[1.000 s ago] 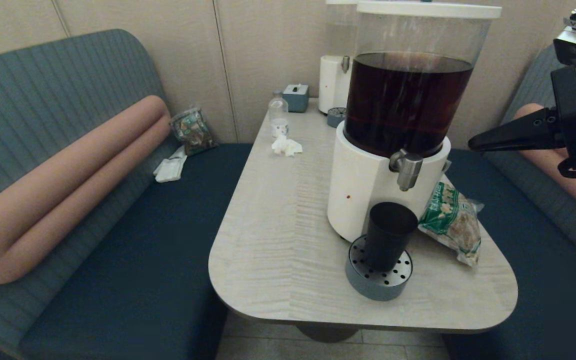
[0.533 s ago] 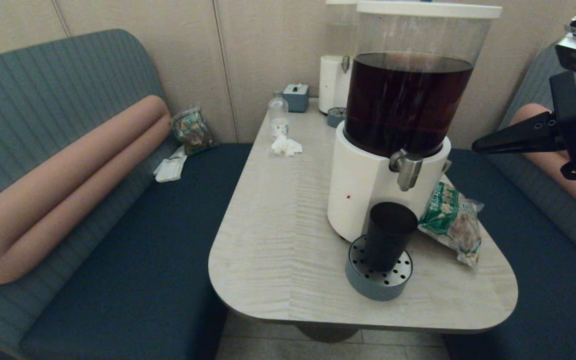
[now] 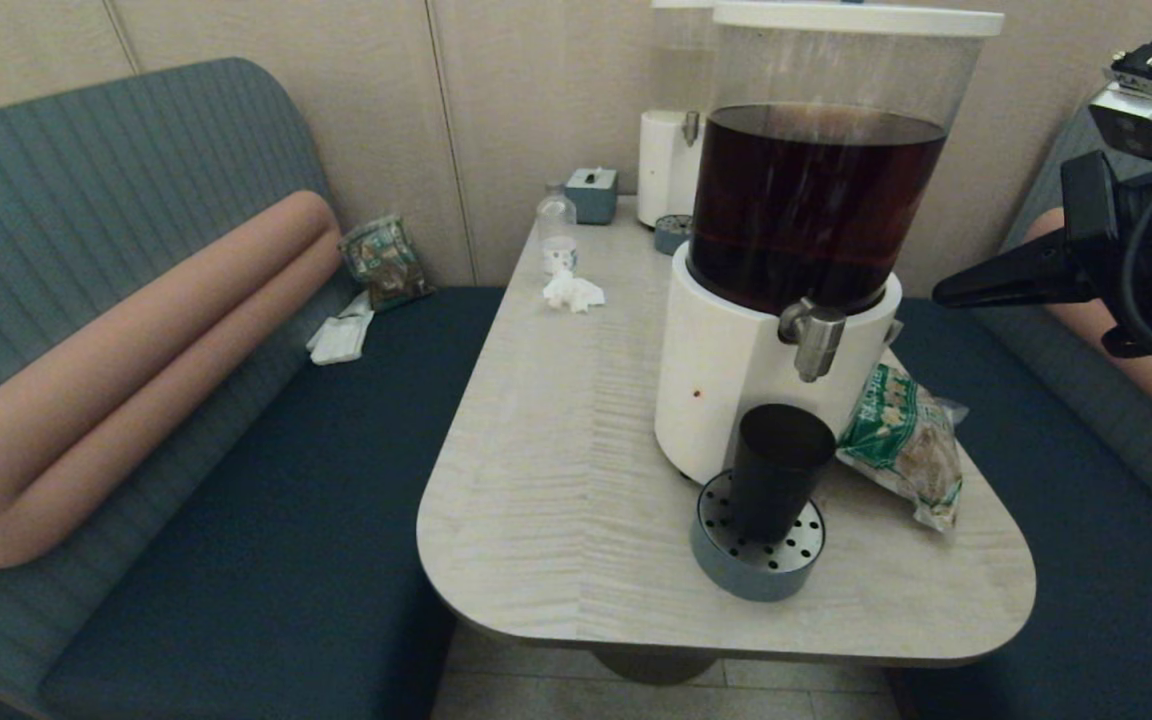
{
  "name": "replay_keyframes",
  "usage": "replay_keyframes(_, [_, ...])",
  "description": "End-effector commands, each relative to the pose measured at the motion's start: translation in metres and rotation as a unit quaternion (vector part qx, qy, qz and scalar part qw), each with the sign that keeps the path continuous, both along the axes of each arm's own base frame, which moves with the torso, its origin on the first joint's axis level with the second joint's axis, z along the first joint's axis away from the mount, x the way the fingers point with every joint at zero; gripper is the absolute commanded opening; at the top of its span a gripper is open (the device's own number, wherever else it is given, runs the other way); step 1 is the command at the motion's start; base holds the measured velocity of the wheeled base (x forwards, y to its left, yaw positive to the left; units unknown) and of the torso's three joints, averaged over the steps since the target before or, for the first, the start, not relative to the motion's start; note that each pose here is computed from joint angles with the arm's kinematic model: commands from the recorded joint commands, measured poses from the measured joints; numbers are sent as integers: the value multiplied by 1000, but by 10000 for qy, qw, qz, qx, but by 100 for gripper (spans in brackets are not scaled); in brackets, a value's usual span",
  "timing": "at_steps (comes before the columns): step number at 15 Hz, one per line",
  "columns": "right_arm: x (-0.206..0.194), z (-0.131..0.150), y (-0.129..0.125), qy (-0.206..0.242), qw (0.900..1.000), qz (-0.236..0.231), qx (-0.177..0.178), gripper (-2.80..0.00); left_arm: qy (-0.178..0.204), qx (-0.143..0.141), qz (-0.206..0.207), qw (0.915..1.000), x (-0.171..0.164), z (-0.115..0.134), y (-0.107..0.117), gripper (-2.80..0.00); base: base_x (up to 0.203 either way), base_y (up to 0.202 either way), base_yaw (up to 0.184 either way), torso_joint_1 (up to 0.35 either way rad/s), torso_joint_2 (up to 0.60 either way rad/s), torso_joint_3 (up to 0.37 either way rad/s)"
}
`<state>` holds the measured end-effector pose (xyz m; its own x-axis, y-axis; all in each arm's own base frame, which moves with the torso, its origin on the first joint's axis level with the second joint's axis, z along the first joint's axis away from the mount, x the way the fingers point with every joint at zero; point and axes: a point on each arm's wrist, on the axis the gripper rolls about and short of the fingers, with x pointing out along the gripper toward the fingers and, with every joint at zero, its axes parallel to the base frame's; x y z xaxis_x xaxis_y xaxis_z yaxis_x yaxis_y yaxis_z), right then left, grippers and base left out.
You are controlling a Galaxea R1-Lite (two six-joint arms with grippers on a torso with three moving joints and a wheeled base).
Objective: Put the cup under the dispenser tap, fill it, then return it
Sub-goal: Turn on the faucet
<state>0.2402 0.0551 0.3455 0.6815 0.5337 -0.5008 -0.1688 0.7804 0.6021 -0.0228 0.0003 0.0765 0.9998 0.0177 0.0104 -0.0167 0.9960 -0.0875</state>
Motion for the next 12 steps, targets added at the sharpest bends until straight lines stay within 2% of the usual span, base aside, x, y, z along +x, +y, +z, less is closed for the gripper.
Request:
replay_keyframes(1, [6, -1, 2, 163, 9997, -98, 181, -280, 0, -3, 4, 10000, 0, 0, 0, -280, 0, 0, 0, 0, 0, 0])
replay_keyframes(4, [6, 3, 4, 277, 9984, -195, 443, -280, -2, -8, 4, 10000, 0, 0, 0, -280, 0, 0, 0, 0, 0, 0])
replay_keyframes(8, [10, -2, 18, 363, 9987, -94, 347, -280, -1, -7, 4, 10000, 0, 0, 0, -280, 0, 0, 0, 0, 0, 0])
replay_keyframes(9, [10, -5, 22, 366, 9990, -153, 196, -280, 6, 0, 4, 10000, 0, 0, 0, -280, 0, 0, 0, 0, 0, 0])
replay_keyframes(12, [12, -15, 34, 117, 9968, -337, -719, -280, 6, 0, 4, 10000, 0, 0, 0, -280, 0, 0, 0, 0, 0, 0])
